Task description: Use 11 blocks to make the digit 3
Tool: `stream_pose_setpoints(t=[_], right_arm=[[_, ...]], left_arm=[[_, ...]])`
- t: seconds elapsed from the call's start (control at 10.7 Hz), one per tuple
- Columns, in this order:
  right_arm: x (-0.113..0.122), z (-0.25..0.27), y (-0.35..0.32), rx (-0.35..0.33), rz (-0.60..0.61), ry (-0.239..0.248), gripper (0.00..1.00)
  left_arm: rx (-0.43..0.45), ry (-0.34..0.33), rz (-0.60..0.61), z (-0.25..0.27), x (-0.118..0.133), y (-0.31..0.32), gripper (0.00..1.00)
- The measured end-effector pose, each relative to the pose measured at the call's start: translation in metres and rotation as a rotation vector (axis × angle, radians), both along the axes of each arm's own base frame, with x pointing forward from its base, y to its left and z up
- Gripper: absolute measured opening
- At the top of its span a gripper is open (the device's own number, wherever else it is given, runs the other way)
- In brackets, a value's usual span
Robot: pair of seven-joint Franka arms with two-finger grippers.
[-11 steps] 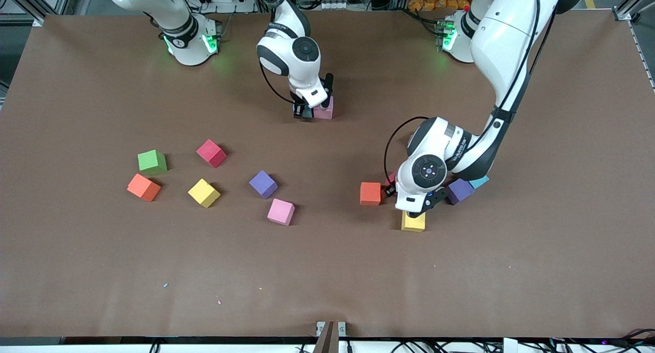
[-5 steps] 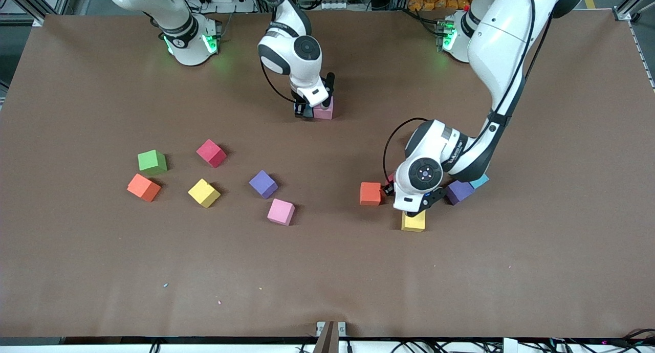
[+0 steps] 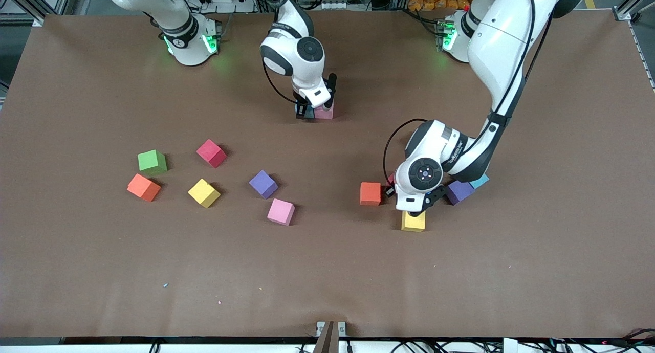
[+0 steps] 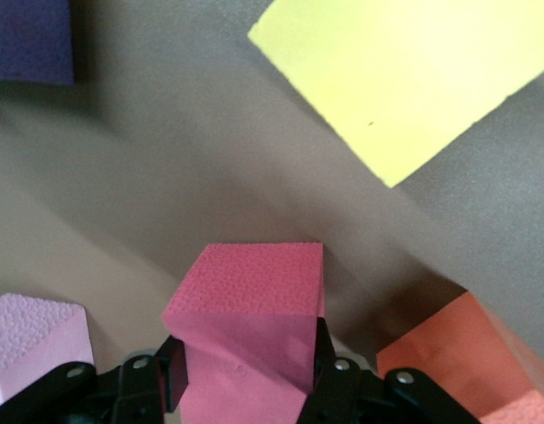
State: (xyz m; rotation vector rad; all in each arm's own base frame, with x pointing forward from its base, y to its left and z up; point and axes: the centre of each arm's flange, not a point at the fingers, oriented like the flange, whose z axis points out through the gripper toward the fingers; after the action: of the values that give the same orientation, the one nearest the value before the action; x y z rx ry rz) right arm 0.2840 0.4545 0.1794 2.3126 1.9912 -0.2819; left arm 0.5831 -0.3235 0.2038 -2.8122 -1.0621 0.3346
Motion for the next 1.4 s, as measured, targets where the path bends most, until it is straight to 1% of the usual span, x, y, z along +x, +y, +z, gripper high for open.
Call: stream_pose_setpoints(t=[0.09, 0.19, 0.28, 0.37, 0.47, 0.66, 0.75, 0.84, 0.94, 1.22, 1.31, 1.4], right_arm=[[0.000, 0.001, -0.001, -0.025, -0.001, 0.013, 0.93], [0.000, 0.003, -0.001, -0.048, -0.001, 0.025, 1.00], [0.000, 0.008, -0.002, -0.067, -0.002, 0.034, 1.00], [0.001, 0.017, -0.001, -0.077, -0.003, 0.036, 1.00], [0.002, 0.029, -0.001, -0.080, -0.004, 0.035, 1.00], [0.006, 0.054, -0.004, -0.092, -0.021, 0.031, 1.00], [0.015, 0.069, -0.010, -0.092, -0.044, 0.024, 1.00], [0.033, 0.083, -0.021, -0.079, -0.086, 0.012, 1.00], [0.061, 0.097, -0.037, -0.058, -0.146, -0.002, 1.00], [0.172, 0.137, -0.102, 0.020, -0.360, -0.064, 1.00], [0.203, 0.145, -0.119, 0.039, -0.410, -0.083, 1.00], [0.226, 0.147, -0.130, 0.051, -0.447, -0.094, 1.00]], left_arm=[[0.008, -0.004, 0.039, 0.003, -0.001, -0.002, 0.55], [0.016, -0.009, 0.085, 0.009, -0.005, -0.006, 0.55], [0.025, -0.010, 0.130, 0.017, -0.013, -0.013, 0.55], [0.033, -0.008, 0.161, 0.025, -0.028, -0.023, 0.55], [0.040, -0.010, 0.188, 0.033, -0.044, -0.030, 0.55], [0.022, -0.039, 0.285, 0.041, -0.079, -0.038, 0.54], [0.017, -0.051, 0.342, 0.038, -0.097, -0.043, 0.54], [0.014, -0.060, 0.404, 0.033, -0.115, -0.051, 0.54], [0.010, -0.064, 0.463, 0.027, -0.130, -0.059, 0.54], [0.027, -0.044, 0.611, 0.021, -0.171, -0.091, 0.54], [0.037, -0.041, 0.646, 0.020, -0.185, -0.103, 0.54], [0.043, -0.043, 0.677, 0.018, -0.199, -0.113, 0.54]])
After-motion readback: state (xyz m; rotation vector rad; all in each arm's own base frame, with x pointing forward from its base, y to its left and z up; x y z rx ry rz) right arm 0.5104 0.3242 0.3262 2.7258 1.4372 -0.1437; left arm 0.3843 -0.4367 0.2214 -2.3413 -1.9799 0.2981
